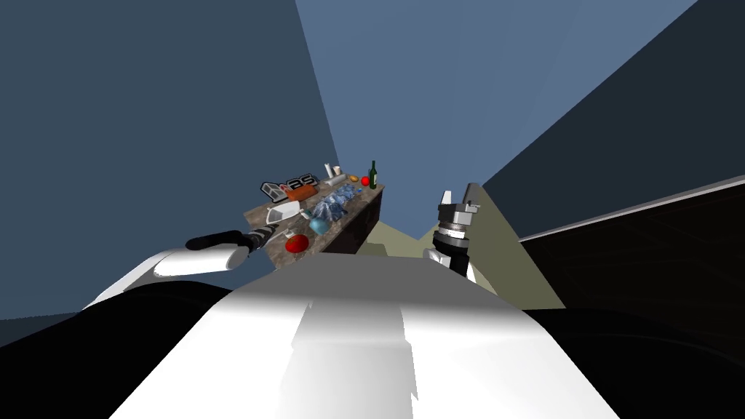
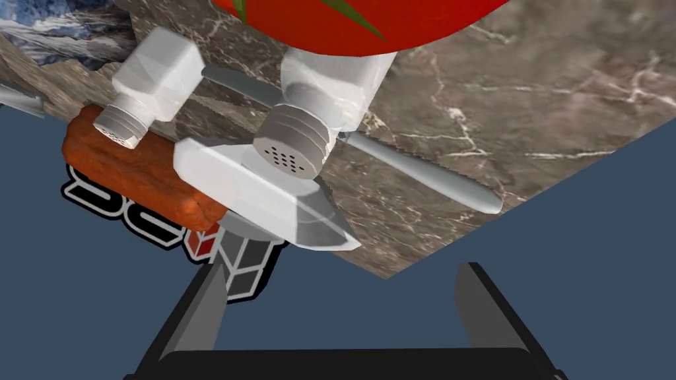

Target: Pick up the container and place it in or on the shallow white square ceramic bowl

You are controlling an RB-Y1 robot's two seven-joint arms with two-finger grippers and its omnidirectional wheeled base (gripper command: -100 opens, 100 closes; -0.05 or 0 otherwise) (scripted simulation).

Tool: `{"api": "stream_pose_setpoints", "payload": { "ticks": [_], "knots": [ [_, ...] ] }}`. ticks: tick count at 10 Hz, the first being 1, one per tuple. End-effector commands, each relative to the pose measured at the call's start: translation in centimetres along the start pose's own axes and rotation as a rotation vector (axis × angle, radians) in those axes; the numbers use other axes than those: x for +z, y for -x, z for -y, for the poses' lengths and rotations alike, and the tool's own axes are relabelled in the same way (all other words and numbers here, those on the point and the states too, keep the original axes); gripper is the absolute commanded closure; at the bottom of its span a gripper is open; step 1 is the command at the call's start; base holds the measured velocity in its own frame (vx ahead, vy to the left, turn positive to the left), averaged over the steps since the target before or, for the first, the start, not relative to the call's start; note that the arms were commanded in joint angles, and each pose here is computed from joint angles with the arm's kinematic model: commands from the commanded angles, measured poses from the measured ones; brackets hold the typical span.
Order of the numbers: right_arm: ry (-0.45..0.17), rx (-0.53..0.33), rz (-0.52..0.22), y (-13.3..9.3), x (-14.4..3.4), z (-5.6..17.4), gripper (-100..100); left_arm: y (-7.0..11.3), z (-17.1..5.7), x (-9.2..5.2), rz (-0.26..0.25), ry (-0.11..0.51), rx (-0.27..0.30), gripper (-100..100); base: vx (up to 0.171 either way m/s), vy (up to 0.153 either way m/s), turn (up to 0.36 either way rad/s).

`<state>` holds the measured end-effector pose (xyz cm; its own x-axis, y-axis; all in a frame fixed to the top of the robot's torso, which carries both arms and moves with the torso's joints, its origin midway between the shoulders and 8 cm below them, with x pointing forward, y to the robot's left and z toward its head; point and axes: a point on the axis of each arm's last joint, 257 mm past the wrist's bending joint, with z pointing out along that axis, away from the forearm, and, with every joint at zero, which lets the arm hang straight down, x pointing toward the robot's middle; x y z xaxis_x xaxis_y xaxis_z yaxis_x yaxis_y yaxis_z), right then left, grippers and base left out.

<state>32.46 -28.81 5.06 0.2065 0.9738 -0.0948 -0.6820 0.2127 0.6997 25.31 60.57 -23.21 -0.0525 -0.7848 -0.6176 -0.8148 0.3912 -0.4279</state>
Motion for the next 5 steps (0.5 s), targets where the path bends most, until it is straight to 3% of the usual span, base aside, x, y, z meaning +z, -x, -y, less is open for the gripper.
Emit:
{"api": "stream_pose_setpoints", "payload": {
  "ticks": [1,5],
  "knots": [
    [0.0,0.0,0.0,0.0,0.0,0.0,0,0.1,-1.0,-0.2,-0.02,0.043,0.021,-100,0.088,-0.042,-0.1],
    [0.0,0.0,0.0,0.0,0.0,0.0,0,-0.2,-3.1,-0.6,-0.069,0.136,0.055,-100,0.056,-0.022,-0.06]
  ]
}}
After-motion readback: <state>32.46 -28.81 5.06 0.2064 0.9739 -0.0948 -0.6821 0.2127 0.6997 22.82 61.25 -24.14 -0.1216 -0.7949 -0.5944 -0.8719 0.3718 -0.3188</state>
